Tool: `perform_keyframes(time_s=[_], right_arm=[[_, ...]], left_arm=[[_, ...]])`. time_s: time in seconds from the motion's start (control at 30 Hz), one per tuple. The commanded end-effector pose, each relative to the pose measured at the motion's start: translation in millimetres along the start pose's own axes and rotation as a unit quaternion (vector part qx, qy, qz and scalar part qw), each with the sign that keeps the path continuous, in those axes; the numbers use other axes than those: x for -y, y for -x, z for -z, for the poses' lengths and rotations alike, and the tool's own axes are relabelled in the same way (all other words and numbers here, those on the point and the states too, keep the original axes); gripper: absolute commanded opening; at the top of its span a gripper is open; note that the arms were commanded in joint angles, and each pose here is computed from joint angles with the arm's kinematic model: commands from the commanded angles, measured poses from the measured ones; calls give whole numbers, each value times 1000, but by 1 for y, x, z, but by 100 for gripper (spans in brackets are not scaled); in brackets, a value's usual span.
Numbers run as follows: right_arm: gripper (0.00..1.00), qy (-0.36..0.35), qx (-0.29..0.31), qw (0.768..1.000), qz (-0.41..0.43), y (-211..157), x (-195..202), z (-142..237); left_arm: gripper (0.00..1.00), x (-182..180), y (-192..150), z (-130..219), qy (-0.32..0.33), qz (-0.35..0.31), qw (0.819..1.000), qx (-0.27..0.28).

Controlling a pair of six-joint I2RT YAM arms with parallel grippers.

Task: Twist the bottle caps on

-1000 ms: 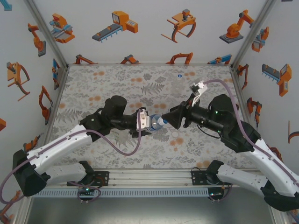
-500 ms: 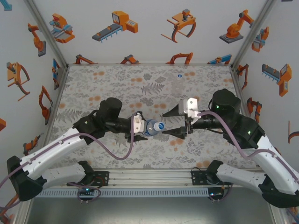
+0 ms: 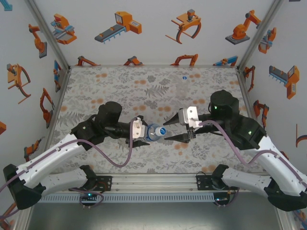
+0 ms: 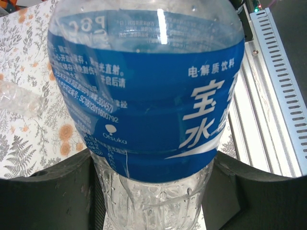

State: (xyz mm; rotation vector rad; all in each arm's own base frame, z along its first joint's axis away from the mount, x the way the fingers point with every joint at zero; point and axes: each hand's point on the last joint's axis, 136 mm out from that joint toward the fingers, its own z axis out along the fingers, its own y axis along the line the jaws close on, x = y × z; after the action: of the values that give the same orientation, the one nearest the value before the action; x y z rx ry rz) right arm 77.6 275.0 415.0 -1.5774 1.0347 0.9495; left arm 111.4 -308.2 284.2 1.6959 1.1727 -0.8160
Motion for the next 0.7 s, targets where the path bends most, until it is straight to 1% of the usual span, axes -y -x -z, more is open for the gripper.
perform_keyframes(time_s=[0.0,0.17,0.33,0.43,0.53,0.67], right_arm=[[48,18,26,999,19,8,-5,-5],[46,17,18,1000,14,-1,-3,-12],[37,13,17,1000,17,-5,-2,-16],[26,1,5,1000,13,-13,0,-18],[20,-6,-5,1000,2,-21,-1,-18],[8,-83,-10,993,-82,-31,20,-14]], left_arm=[[0,7,3,1,-15,4,1000,10],[0,6,3,0,-16,3,1000,9],[0,7,0,-3,-22,9,1000,6],[0,7,0,-3,-20,7,1000,7],[0,5,2,-3,-17,5,1000,10],[0,-3,4,-5,1,4,1000,16]])
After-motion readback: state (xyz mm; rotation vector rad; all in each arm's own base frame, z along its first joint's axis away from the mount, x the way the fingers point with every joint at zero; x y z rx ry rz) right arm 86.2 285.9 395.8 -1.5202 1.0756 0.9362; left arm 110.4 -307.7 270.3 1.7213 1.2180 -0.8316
